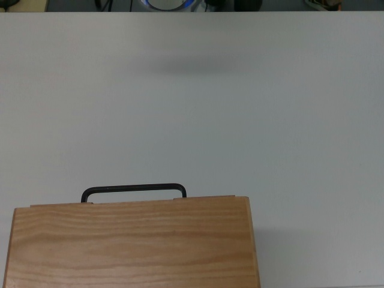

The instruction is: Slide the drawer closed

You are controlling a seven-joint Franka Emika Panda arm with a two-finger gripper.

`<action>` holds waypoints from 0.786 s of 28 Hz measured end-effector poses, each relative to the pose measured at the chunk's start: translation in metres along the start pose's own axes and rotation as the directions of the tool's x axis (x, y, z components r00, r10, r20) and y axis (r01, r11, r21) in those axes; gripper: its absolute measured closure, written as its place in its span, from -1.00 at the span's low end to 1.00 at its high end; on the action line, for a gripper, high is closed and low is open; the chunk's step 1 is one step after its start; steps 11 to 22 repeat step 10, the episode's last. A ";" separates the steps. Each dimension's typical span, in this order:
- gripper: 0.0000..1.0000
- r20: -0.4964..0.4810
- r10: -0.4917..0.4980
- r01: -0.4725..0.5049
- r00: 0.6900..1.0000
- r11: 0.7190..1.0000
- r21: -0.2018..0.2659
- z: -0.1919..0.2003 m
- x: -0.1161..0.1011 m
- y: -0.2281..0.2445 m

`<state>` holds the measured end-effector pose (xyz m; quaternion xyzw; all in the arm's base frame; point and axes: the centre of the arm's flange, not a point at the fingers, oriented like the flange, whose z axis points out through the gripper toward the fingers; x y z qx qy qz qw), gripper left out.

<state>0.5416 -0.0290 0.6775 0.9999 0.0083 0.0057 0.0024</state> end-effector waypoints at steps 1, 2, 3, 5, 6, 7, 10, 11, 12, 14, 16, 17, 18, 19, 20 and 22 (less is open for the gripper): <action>-1.00 0.002 -0.002 0.002 1.000 1.000 0.000 -0.001 -0.002 0.000; -1.00 0.002 -0.003 0.003 1.000 1.000 0.001 -0.002 -0.002 0.000; -1.00 0.003 -0.003 0.003 1.000 1.000 0.001 -0.003 -0.003 0.000; -1.00 0.005 -0.002 0.002 1.000 1.000 0.001 -0.003 -0.004 0.001; -1.00 0.004 -0.002 0.002 1.000 1.000 0.001 -0.003 -0.004 0.001; -1.00 0.004 -0.001 0.001 1.000 1.000 0.001 -0.003 -0.004 0.001; -1.00 0.005 -0.003 0.003 1.000 1.000 0.001 -0.003 -0.004 0.002; -1.00 0.005 -0.003 0.003 1.000 1.000 0.001 -0.003 -0.004 0.002; -1.00 0.005 -0.003 0.003 1.000 1.000 0.001 -0.003 -0.004 0.002; -1.00 0.005 -0.003 0.003 1.000 1.000 0.001 -0.003 -0.004 0.002; -1.00 0.005 -0.003 0.003 1.000 1.000 0.001 -0.003 -0.004 0.002; -1.00 0.005 -0.003 0.003 1.000 1.000 0.001 -0.003 -0.004 0.002; -1.00 0.005 -0.003 0.003 1.000 1.000 0.001 -0.003 -0.004 0.002; -1.00 0.005 -0.003 0.003 1.000 1.000 0.001 -0.003 -0.004 0.002; -1.00 0.005 -0.003 0.003 1.000 1.000 0.001 -0.003 -0.004 0.002; -1.00 0.005 -0.003 0.003 1.000 1.000 0.001 -0.003 -0.004 0.002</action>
